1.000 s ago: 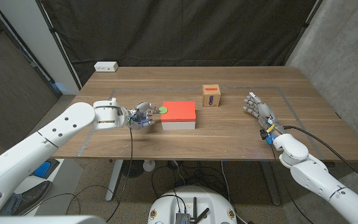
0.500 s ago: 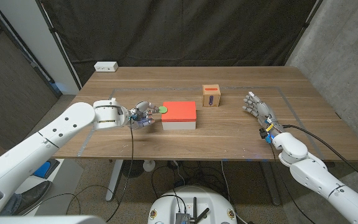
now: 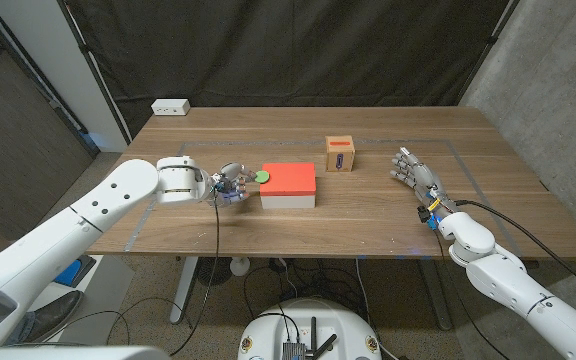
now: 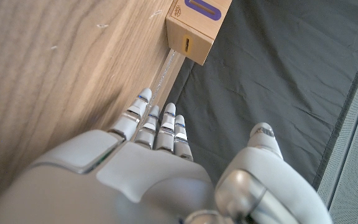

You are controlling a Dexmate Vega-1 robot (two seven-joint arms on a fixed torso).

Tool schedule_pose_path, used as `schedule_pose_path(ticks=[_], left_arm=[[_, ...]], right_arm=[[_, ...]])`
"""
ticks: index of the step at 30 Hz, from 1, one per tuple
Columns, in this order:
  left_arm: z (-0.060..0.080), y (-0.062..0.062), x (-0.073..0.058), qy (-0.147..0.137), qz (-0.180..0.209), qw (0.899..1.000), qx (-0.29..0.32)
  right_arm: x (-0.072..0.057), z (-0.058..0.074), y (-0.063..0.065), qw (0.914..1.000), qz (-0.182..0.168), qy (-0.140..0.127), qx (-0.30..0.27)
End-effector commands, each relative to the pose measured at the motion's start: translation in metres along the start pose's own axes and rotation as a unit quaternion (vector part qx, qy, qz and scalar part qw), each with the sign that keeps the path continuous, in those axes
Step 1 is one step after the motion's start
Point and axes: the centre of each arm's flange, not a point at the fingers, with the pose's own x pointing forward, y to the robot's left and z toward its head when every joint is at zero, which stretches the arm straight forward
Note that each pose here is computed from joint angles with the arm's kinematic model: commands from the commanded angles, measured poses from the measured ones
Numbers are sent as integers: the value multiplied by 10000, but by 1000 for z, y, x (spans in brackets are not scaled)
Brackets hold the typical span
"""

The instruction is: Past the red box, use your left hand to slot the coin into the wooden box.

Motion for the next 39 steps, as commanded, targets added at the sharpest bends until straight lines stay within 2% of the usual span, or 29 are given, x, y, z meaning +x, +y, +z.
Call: schedule_pose_path(ticks=[1,23,31,39], left_arm=[[4,-8,2,14,149,9999,58],[2,-13,-3,-212,346,9991,-142],[0,-13,-2,-264,286,9991,-188],[8,-8,-10,-703,271,9968,-257]], right_arm=[[0,-1,-4,10000,-36,-33,37],[-2,-1,-7,10000,-9,-61,36],[-3,0,-7,10000,-20,-50,21],[-3,9,-7,9999,-45,-141,-29]])
